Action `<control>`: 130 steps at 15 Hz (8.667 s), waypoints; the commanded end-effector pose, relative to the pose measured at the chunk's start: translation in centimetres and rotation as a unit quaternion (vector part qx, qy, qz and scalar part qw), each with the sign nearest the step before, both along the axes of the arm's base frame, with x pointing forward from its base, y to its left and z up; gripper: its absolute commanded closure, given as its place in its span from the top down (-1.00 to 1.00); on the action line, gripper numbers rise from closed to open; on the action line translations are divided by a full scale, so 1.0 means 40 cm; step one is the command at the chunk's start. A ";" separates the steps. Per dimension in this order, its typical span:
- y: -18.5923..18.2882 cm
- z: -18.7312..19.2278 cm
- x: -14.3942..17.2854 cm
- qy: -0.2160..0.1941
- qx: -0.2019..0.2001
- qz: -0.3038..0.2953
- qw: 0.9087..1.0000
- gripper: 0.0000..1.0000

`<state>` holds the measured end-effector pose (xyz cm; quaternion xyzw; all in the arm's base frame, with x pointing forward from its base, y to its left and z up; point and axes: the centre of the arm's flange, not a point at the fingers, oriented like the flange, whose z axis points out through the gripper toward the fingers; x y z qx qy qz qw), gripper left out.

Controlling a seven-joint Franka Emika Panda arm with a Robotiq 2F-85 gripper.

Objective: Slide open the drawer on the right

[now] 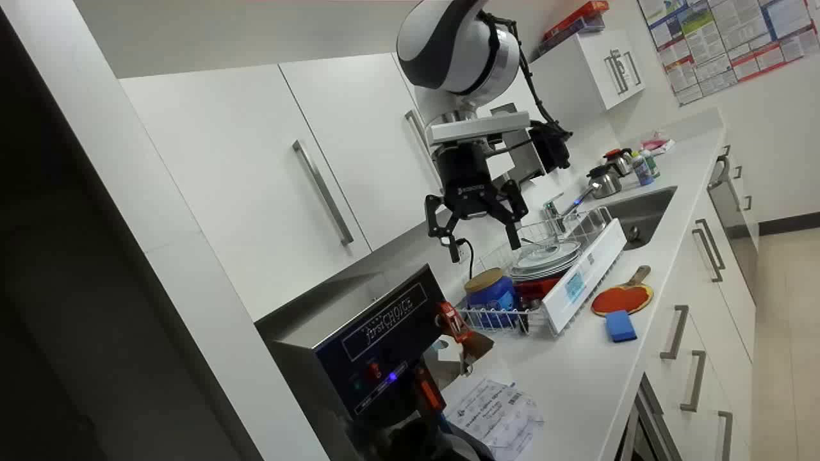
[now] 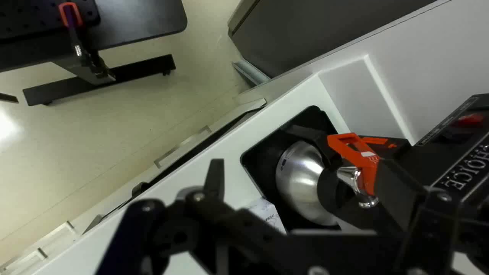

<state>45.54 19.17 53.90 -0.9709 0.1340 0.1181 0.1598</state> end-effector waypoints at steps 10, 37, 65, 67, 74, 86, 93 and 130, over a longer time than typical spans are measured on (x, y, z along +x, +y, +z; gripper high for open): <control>-0.067 0.027 0.022 -0.035 0.009 -0.008 0.999 1.00; -1.003 -0.235 -0.074 -0.092 -0.051 -0.239 0.965 1.00; -1.445 -0.729 -0.036 -0.298 0.156 -0.303 0.892 1.00; -1.462 -0.797 -0.037 -0.311 0.178 -0.312 0.880 1.00; -1.542 -1.042 -0.082 -0.302 0.231 -0.360 0.852 1.00; -1.556 -1.133 -0.108 -0.276 0.230 -0.370 0.857 1.00; -1.614 -1.271 -0.156 -0.240 0.309 -0.395 0.831 1.00; -1.557 -1.639 0.038 -0.381 0.349 -0.465 0.719 -0.91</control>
